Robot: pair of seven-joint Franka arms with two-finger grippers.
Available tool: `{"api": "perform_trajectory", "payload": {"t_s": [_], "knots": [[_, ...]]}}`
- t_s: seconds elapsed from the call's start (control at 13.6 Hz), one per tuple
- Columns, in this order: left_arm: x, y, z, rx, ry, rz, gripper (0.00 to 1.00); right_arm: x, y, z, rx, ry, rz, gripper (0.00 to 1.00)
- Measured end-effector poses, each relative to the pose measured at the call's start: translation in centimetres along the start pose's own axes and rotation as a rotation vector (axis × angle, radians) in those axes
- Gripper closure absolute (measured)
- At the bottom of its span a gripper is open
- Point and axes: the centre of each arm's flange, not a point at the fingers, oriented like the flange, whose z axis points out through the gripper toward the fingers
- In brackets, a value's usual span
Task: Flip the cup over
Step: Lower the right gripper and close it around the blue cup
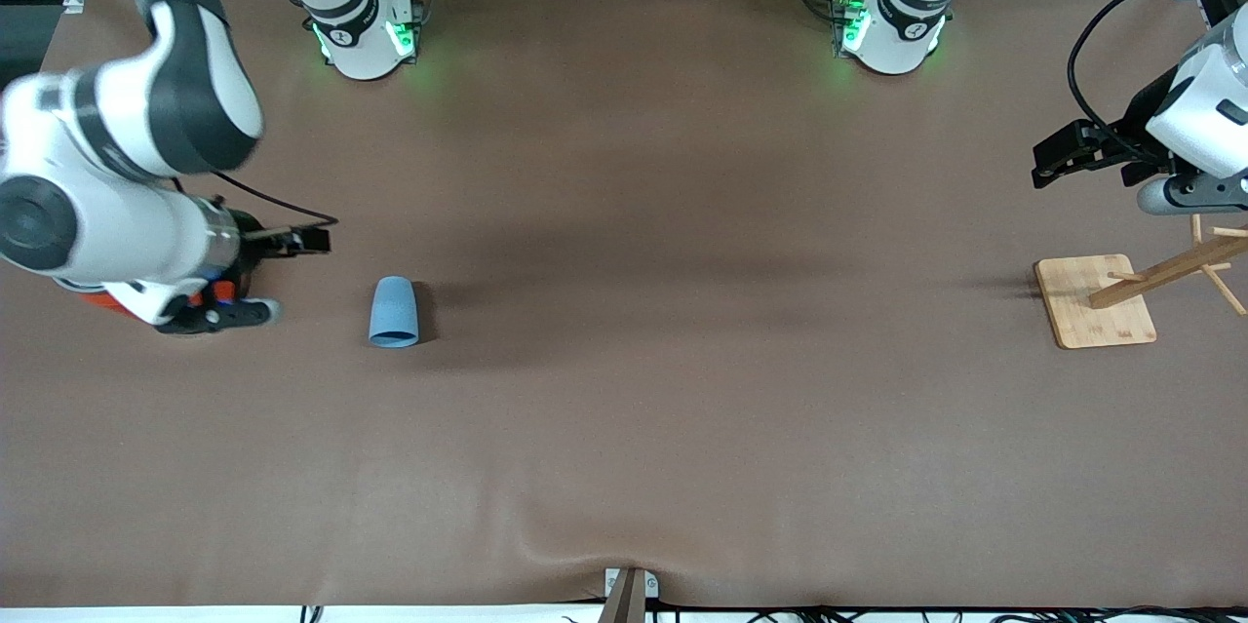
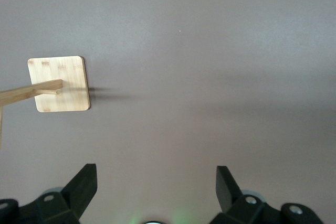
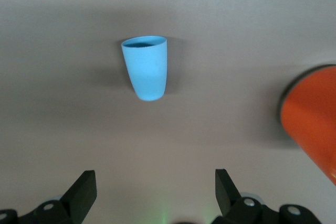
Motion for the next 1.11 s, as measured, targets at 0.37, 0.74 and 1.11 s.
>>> {"api": "perform_trajectory", "payload": {"t_s": [0.37,0.74,1.11], "knots": [[0.0,0.0,0.0,0.0,-0.001,0.0,0.0,1.2,-1.7,11.3,-0.002,0.092,-0.026,0.0],[0.0,0.0,0.0,0.0,-0.001,0.0,0.0,0.6,-5.6,17.7,-0.016,0.137,-0.098,0.0],[0.0,0.0,0.0,0.0,-0.001,0.0,0.0,1.7,-4.8,19.0,-0.041,0.167,-0.162,0.0]]}}
